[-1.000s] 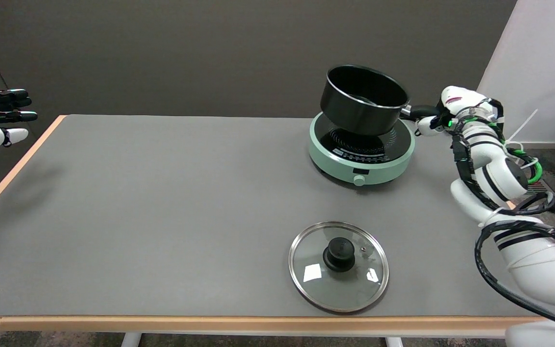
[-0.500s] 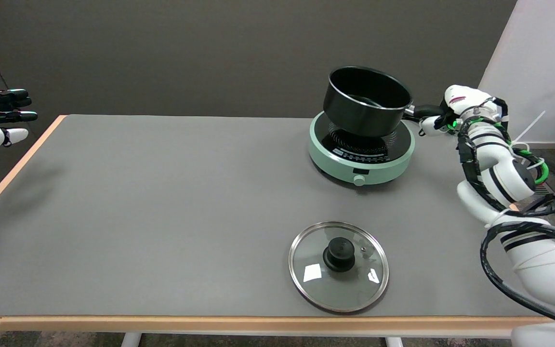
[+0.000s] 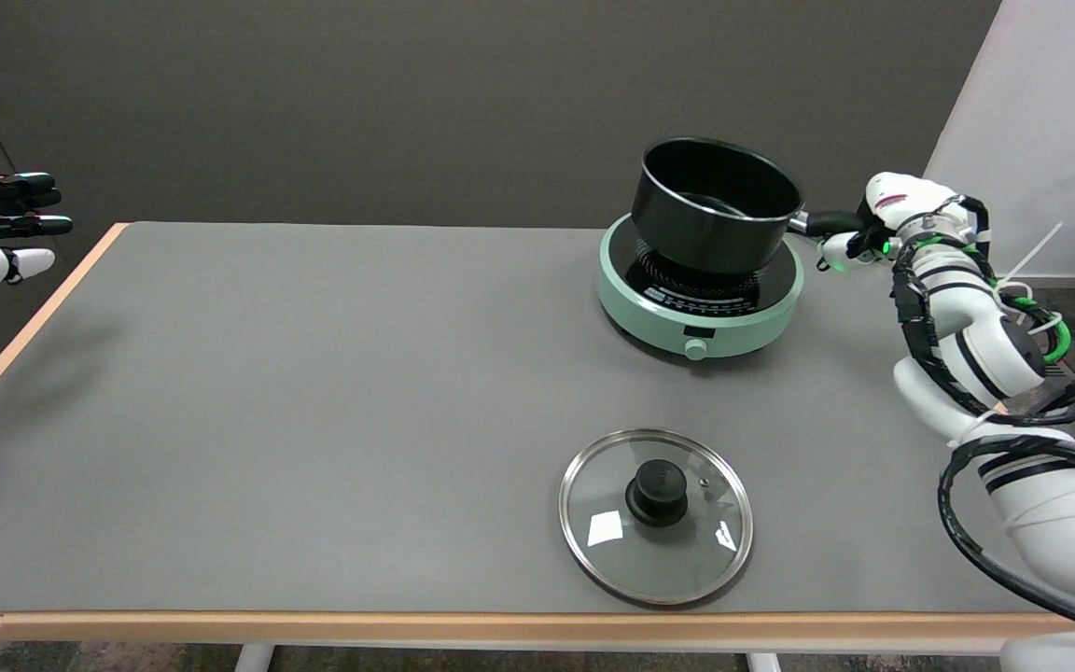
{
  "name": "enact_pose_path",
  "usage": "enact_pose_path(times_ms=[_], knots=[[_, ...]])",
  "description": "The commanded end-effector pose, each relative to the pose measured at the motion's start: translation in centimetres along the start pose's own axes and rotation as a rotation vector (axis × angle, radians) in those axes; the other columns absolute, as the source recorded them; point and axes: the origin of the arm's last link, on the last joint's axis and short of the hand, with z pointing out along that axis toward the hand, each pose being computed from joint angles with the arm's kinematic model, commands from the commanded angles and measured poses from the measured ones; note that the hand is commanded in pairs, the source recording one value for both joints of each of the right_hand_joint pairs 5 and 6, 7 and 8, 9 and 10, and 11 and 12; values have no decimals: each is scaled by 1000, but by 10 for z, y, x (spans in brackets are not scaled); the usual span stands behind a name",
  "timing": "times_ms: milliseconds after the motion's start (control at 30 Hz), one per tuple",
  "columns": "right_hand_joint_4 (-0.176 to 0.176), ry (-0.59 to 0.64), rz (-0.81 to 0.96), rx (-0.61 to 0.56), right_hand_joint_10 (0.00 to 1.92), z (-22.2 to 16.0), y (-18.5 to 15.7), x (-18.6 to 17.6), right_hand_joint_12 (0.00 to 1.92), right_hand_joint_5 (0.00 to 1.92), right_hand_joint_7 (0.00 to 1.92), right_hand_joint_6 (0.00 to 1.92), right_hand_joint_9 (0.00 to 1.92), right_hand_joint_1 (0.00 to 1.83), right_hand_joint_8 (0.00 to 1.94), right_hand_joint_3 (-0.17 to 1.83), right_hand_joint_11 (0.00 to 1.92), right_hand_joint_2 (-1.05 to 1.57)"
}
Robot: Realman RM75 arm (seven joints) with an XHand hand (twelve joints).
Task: Place the pot onto the induction cooker.
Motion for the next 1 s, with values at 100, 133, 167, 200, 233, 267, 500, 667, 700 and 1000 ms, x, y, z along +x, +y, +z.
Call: enact_pose_path(times_ms=[100,133,167,200,233,267,500,667,700,1000], knots=[[-27,-14,-5,4,1920,4,1,-5,1920,1920,1920,1920,1920,878,1920,513,1920,1491],[-27,-15,-4,4,1920,4,0,-5,1920,1920,1920,1920,1920,878,1920,513,1920,1491],[-27,-15,-4,4,1920,5,0,-5,1920,1920,1920,1920,1920,878,1920,513,1920,1491],[-27,-15,-3,5,1920,5,-1,-5,1920,1920,1920,1920,1920,878,1920,513,1920,1490],[-27,-15,-2,4,1920,6,-1,-5,1920,1920,1920,1920,1920,878,1920,513,1920,1490],[-27,-15,-3,5,1920,6,-1,-5,1920,1920,1920,1920,1920,878,1920,512,1920,1491],[-27,-23,-4,12,1920,10,-6,-7,1920,1920,1920,1920,1920,878,1920,512,1920,1490],[-27,-26,-3,10,1920,11,-6,-8,1920,1920,1920,1920,1920,877,1920,511,1920,1490],[-27,-27,-3,9,1920,12,-6,-8,1920,1920,1920,1920,1920,877,1920,511,1920,1491],[-26,-38,-2,5,1920,10,-5,-12,1920,1920,1920,1920,1920,877,1920,509,1920,1491]])
